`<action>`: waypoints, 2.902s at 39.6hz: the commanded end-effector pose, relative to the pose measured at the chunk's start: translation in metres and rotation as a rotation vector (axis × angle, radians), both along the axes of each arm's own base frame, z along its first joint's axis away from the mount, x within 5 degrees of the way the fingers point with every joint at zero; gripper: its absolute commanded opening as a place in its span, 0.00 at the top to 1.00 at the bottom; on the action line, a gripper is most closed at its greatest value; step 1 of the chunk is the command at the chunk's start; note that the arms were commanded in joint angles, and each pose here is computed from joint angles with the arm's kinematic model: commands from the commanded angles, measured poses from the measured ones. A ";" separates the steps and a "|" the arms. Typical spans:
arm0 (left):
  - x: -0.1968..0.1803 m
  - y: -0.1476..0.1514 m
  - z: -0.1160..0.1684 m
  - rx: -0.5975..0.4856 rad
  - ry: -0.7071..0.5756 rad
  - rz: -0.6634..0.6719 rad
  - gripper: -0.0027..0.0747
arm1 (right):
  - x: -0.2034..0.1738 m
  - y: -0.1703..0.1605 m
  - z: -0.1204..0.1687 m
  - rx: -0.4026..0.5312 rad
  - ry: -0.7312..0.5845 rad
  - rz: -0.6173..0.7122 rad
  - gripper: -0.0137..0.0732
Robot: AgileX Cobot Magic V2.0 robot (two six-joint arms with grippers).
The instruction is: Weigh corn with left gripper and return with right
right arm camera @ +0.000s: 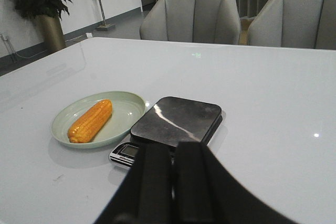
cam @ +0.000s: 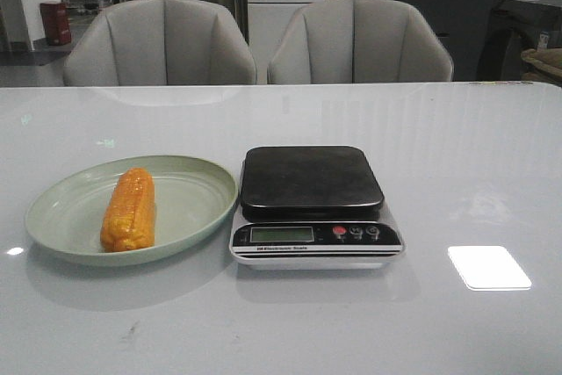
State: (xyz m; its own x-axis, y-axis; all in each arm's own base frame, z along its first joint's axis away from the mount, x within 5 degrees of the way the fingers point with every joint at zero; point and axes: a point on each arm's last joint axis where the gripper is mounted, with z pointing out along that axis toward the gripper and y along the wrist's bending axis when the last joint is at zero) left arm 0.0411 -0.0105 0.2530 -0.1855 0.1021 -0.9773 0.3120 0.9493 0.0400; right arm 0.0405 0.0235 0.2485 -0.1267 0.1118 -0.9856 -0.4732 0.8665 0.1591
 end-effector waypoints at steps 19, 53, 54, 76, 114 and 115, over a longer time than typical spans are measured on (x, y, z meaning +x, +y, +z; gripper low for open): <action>0.015 0.008 -0.049 -0.120 -0.302 0.259 0.82 | 0.000 -0.001 0.016 0.036 -0.101 -0.014 0.66; 0.015 0.008 -0.062 -0.093 -0.159 0.271 0.82 | 0.000 -0.001 0.016 0.036 -0.101 -0.014 0.66; 0.015 0.008 -0.062 -0.093 -0.159 0.271 0.82 | 0.000 -0.001 0.016 0.036 -0.101 -0.014 0.66; 0.015 0.008 -0.062 -0.093 -0.159 0.271 0.82 | 0.013 -0.010 -0.010 0.006 -0.187 -0.272 0.66; 0.015 0.008 -0.062 -0.093 -0.159 0.271 0.82 | 0.013 -0.021 -0.035 0.012 -0.269 -0.460 0.66; 0.015 0.008 -0.062 -0.093 -0.159 0.271 0.82 | 0.013 -0.021 -0.035 0.012 -0.269 -0.460 0.66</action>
State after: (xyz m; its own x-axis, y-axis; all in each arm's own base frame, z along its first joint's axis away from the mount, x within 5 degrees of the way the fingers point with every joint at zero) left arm 0.0558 -0.0022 0.1944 -0.1015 -0.0093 -0.9948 0.0431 0.9990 -0.0137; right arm 0.0562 0.0028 0.2087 0.1019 0.1229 -0.9872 -0.0626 0.9912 0.1169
